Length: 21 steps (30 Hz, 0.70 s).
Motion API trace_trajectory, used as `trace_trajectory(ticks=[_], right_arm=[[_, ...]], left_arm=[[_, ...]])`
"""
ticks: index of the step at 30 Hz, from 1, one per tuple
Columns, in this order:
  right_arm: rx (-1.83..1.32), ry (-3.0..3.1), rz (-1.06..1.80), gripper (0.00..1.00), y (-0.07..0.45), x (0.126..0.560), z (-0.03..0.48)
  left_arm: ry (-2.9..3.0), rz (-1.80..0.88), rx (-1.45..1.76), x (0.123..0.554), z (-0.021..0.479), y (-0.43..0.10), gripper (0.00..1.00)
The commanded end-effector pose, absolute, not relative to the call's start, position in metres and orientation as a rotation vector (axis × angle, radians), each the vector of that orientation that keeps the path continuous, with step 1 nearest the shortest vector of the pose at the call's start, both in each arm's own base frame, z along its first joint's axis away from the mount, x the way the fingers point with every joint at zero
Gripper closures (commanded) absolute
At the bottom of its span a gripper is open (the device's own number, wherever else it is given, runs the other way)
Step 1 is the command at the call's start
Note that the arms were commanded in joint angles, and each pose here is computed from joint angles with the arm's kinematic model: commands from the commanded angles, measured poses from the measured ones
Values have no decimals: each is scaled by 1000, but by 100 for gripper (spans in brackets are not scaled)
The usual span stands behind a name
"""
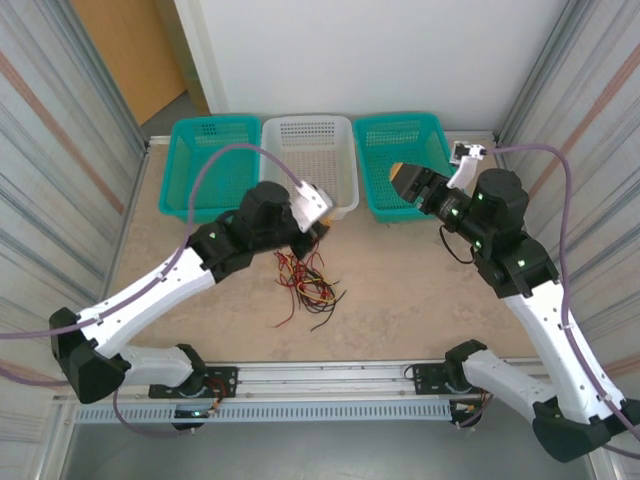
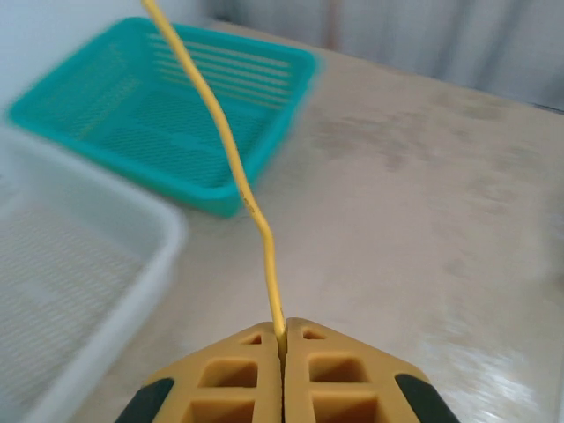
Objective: Untangle the cables
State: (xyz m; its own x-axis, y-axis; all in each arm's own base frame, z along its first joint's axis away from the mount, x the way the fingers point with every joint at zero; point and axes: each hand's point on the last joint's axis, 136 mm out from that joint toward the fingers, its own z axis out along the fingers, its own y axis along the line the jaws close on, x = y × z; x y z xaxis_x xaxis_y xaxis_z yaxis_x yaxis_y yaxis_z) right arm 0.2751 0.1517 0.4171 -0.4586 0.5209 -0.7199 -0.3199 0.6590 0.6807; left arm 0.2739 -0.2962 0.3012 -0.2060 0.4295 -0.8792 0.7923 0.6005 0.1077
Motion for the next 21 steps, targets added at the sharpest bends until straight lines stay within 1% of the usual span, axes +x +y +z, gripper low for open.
trace_trajectory(ticks=[1, 5, 11, 14, 17, 21], right_arm=[[214, 1836, 922, 34, 137, 271, 395], [253, 1895, 943, 34, 136, 264, 362], [286, 1985, 966, 35, 139, 254, 316], [296, 2016, 962, 36, 139, 251, 299], [303, 2048, 950, 37, 139, 250, 284], [301, 2090, 927, 38, 141, 252, 268]], left_arm=[[1749, -292, 686, 329, 361, -239, 100], [1718, -227, 534, 381, 386, -188, 100], [1777, -86, 349, 462, 389, -125, 100], [1829, -19, 343, 496, 373, -111, 100], [1914, 8, 327, 526, 343, -98, 100], [2010, 18, 303, 553, 302, -84, 100]])
